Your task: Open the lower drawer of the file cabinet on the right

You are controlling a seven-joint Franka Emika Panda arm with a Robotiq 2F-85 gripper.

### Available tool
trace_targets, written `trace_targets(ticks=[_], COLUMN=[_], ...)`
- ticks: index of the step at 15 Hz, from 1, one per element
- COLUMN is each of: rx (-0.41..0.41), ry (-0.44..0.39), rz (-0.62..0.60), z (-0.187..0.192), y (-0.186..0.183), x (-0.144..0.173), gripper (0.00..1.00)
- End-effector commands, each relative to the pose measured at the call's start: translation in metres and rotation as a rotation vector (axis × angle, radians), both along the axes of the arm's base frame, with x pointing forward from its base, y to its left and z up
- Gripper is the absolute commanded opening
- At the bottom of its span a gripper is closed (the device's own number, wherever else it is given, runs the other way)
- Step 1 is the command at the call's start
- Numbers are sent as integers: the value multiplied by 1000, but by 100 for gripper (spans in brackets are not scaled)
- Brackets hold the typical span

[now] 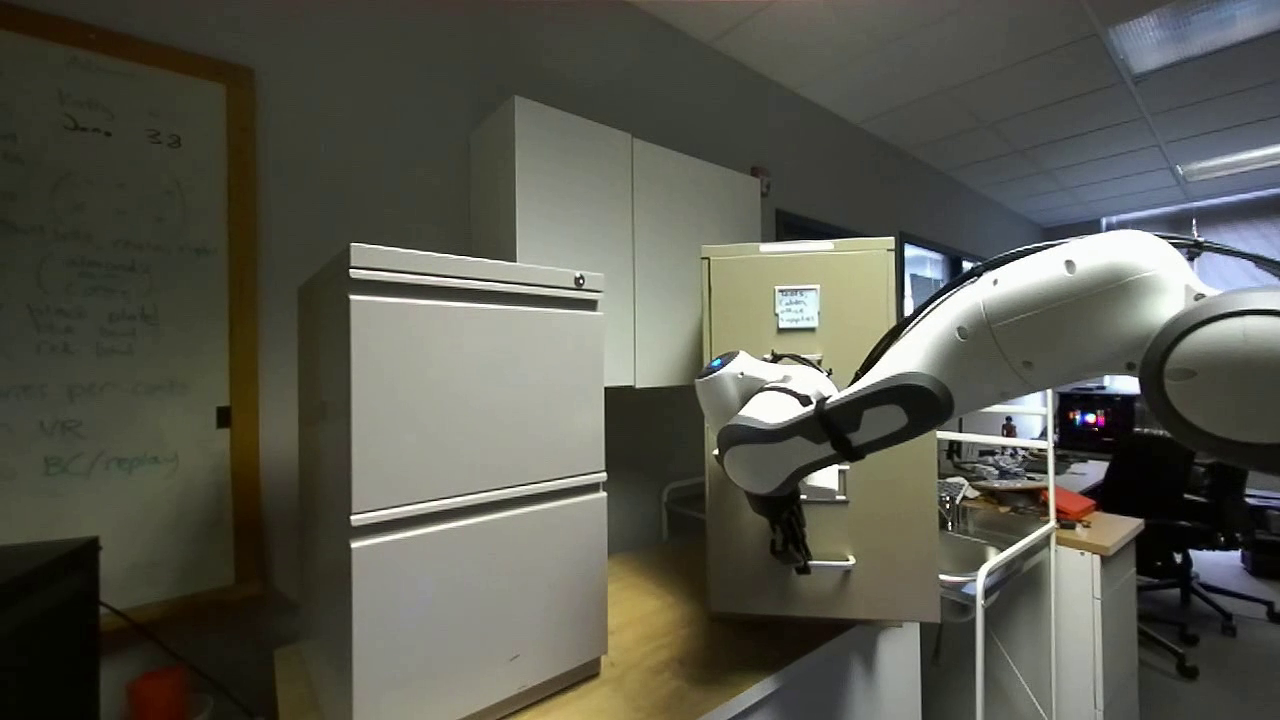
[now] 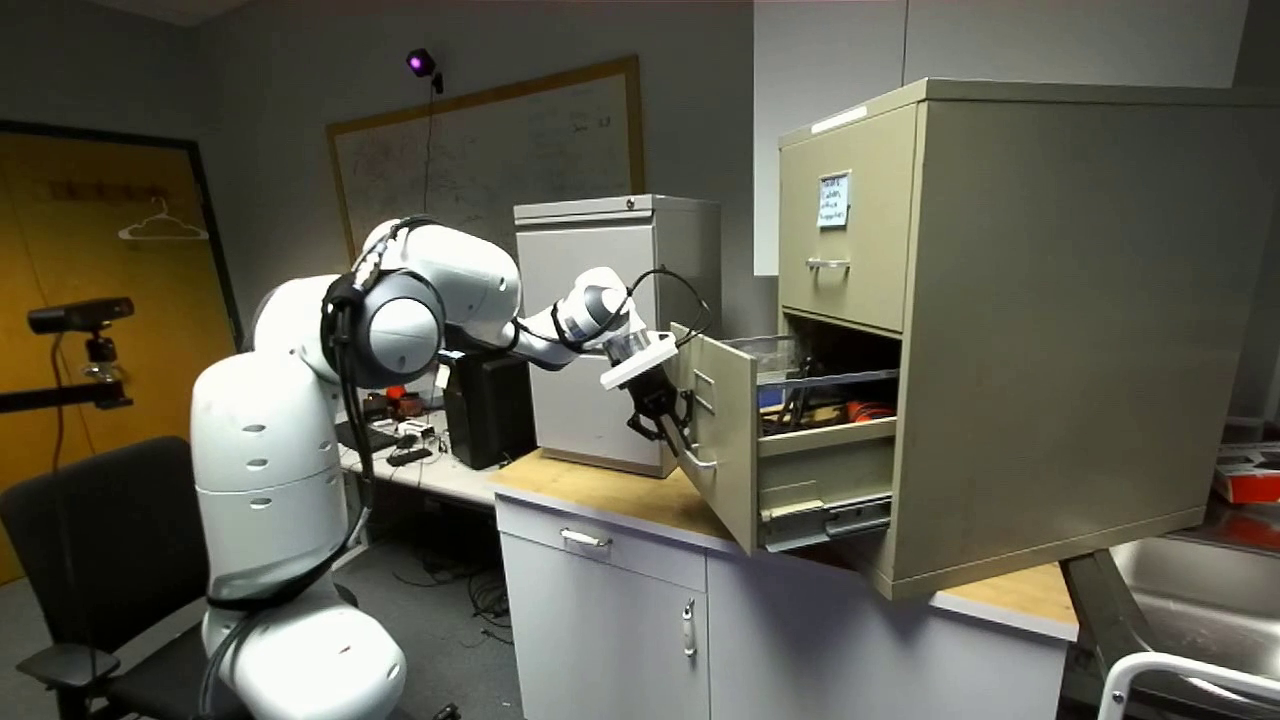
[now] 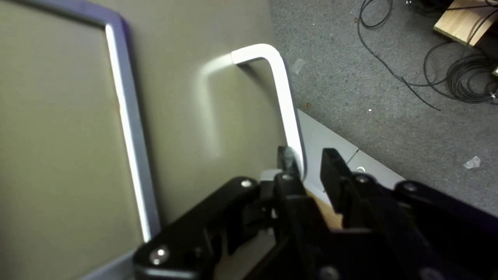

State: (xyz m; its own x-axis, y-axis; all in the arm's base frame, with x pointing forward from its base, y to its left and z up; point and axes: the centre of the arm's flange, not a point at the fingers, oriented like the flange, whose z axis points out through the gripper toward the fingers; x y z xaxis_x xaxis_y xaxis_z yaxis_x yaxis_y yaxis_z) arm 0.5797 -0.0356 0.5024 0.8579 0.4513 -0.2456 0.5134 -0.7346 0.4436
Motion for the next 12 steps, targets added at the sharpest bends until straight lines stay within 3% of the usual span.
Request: trace_targets(ticks=[1, 12], rx=[91, 56], ry=[90, 129], rz=[79, 162], z=[-51, -55], y=[56, 93], x=[-20, -57], gripper=[5, 3])
